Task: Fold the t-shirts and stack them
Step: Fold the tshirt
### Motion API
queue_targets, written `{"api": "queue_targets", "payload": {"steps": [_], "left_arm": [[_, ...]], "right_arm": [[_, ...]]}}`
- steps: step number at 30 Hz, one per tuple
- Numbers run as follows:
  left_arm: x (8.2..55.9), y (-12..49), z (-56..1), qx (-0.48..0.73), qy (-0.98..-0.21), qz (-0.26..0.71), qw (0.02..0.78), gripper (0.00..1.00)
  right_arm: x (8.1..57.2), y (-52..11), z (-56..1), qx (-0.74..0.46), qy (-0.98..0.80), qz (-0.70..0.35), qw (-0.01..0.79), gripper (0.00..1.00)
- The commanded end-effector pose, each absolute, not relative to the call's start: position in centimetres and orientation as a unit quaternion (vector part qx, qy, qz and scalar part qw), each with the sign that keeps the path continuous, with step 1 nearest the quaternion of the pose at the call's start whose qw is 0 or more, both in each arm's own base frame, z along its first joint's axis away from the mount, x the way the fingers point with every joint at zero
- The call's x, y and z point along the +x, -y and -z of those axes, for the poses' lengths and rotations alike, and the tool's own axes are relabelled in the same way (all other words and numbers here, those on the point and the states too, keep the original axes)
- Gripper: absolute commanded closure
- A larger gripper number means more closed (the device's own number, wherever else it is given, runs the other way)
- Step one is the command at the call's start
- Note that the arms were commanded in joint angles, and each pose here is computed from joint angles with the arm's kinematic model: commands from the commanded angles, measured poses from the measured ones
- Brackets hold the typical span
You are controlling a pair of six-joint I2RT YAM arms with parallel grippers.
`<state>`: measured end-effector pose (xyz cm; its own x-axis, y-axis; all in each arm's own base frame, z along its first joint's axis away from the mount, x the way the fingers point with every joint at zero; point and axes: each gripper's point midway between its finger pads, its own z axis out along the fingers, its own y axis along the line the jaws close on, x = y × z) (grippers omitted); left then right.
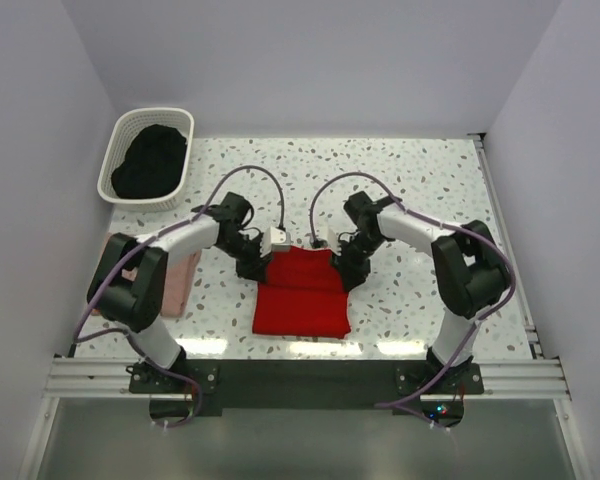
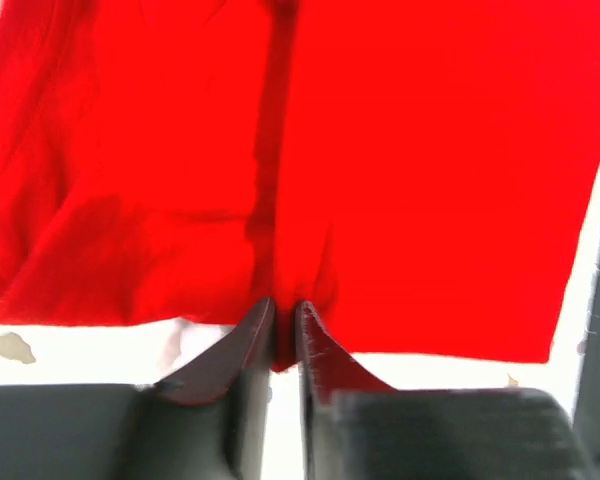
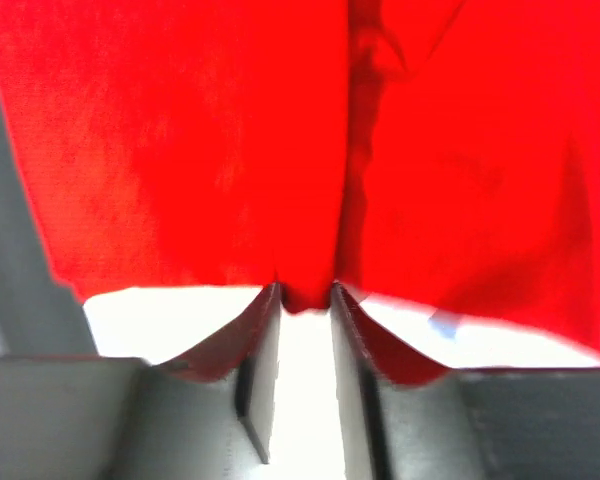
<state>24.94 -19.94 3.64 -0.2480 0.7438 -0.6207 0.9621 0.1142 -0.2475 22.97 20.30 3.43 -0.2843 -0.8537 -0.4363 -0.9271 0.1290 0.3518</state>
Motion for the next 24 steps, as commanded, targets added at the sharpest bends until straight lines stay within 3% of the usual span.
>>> {"api": "queue_targets", "payload": {"steps": [1,4,8,16,24], "left_arm": [[24.1,19.8,-6.6,0.596,-0.709,0.312,0.211,0.72],[25.3,20.1,-9.5,0.618,-0.682,0.291,0.260,0.60],[26.4,21.7,-11.9,0.643,-0.648,0.282,0.297,0.56],[26.6,27.6,-10.3,0.669,-0.617,0.286,0.299,0.55],[25.3,29.8,-7.2,0.668,-0.624,0.314,0.256,0.56]], "right_arm": [[21.5,-19.4,-6.5,-0.537,-0.788,-0.301,0.022,0.65],[22.9,-20.2,-9.3,-0.486,-0.802,-0.346,0.017,0.57],[26.7,-22.7,-12.4,-0.420,-0.811,-0.407,0.035,0.57],[31.5,-27.8,-9.7,-0.340,-0.833,-0.435,0.033,0.77],[31.1,-30.5,-6.0,-0.349,-0.834,-0.427,0.002,0.79]]}}
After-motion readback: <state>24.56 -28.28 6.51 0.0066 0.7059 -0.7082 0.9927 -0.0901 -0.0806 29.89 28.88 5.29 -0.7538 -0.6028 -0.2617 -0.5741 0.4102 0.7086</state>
